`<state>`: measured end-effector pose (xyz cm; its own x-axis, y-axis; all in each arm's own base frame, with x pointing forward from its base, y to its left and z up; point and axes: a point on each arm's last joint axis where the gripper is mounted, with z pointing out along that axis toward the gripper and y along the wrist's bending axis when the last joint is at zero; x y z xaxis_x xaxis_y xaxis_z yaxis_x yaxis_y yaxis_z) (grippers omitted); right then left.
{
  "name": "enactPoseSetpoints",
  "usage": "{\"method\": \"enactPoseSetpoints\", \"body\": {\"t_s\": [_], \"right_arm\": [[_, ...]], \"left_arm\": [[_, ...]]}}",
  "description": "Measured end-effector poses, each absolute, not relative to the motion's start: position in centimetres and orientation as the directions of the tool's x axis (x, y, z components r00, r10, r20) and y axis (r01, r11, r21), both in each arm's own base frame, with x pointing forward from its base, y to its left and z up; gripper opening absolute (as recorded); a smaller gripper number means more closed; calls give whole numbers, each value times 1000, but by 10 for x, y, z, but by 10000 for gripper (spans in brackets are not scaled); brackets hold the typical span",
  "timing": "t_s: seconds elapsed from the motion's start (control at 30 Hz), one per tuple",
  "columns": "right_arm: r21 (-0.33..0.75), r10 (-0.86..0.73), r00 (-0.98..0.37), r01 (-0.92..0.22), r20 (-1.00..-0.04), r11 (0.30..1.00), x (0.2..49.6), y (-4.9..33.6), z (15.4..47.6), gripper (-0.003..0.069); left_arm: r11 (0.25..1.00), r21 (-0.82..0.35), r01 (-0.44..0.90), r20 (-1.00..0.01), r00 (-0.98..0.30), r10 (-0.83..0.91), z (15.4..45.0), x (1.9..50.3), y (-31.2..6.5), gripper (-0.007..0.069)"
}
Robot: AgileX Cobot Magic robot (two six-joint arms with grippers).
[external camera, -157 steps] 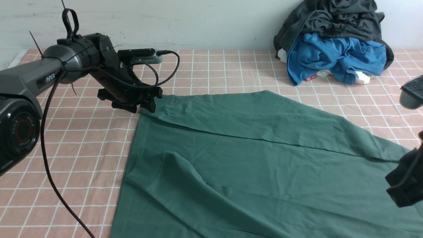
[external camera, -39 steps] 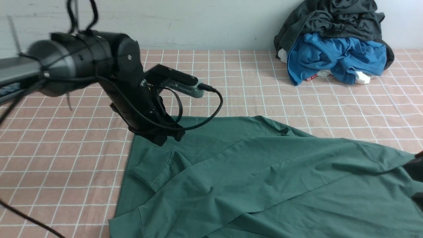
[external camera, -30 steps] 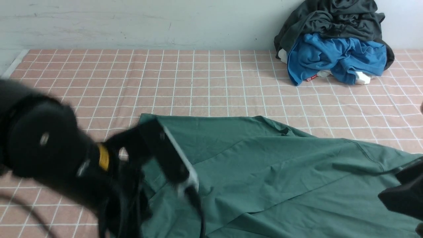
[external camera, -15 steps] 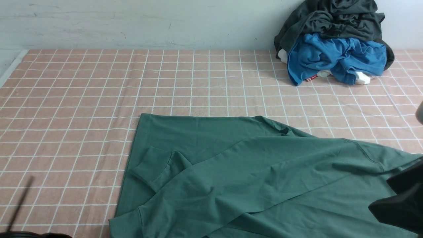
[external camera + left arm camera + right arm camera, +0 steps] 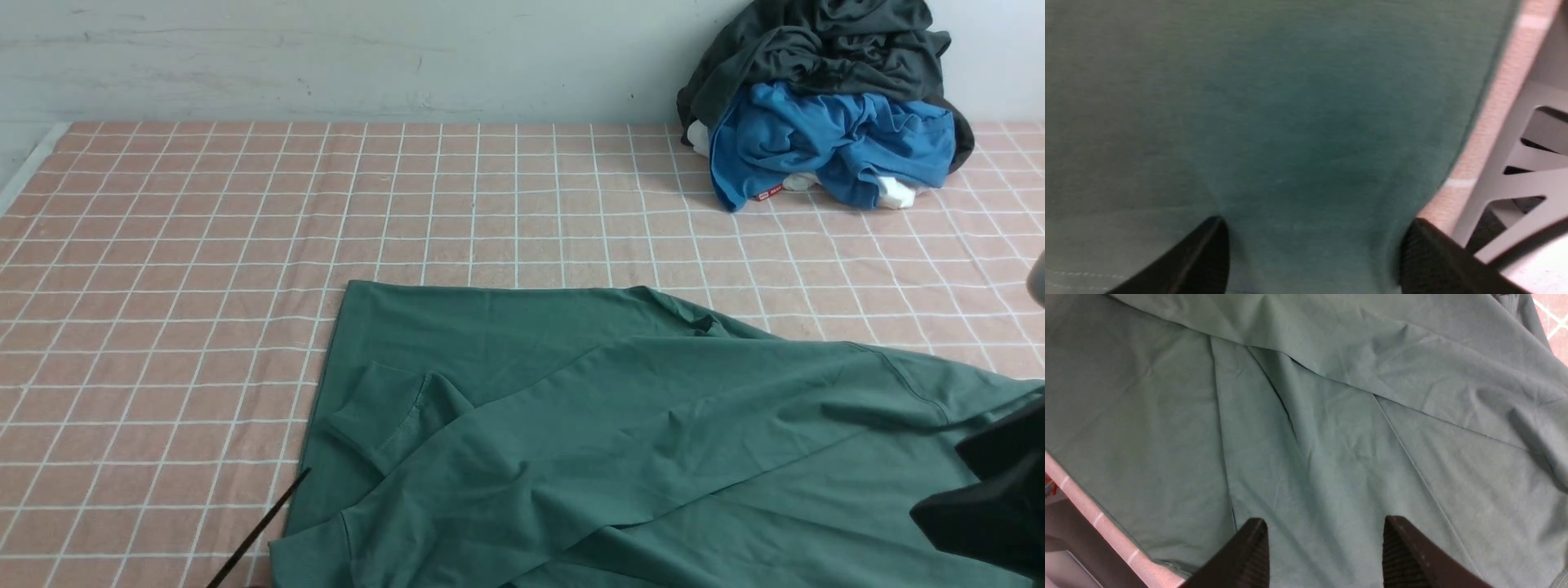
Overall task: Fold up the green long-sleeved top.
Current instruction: Use both arms simultaneously to clamp the lower edge of the clothing fabric
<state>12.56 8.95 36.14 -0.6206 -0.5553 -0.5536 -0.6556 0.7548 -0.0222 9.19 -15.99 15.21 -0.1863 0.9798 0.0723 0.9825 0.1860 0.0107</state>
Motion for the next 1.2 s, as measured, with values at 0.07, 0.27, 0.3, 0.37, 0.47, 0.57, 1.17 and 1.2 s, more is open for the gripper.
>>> {"method": "enactPoseSetpoints", "body": {"t_s": [0.07, 0.27, 0.3, 0.37, 0.47, 0.57, 1.17, 1.2], "right_arm": [[-21, -555, -621, -656, -554, 755, 126, 90, 361, 365], [-21, -555, -621, -656, -553, 755, 125, 90, 361, 365], [-21, -555, -621, -656, -553, 755, 125, 90, 361, 365], [-21, -555, -621, -656, -553, 755, 125, 90, 361, 365], [-21, -555, -621, -656, -553, 755, 125, 90, 361, 365], [-21, -555, -621, -656, -553, 755, 125, 90, 361, 365], [-20, -554, -622, -655, -553, 756, 125, 90, 361, 365], [-20, -554, -622, -655, -553, 756, 125, 90, 361, 365]], "left_arm": [[180, 31, 983, 77, -182, 980, 152, 94, -159, 510], [175, 49, 983, 80, -179, 981, 152, 95, -159, 489], [177, 50, 983, 79, -181, 980, 152, 95, -159, 474], [182, 49, 982, 77, -185, 980, 152, 95, -159, 435], [207, 20, 978, 75, -208, 975, 152, 93, -160, 354], [199, -35, 979, 89, -196, 977, 152, 88, -159, 299], [186, -58, 981, 56, -182, 982, 147, 82, -156, 331], [194, -53, 979, 59, -191, 980, 147, 83, -156, 318]]}}
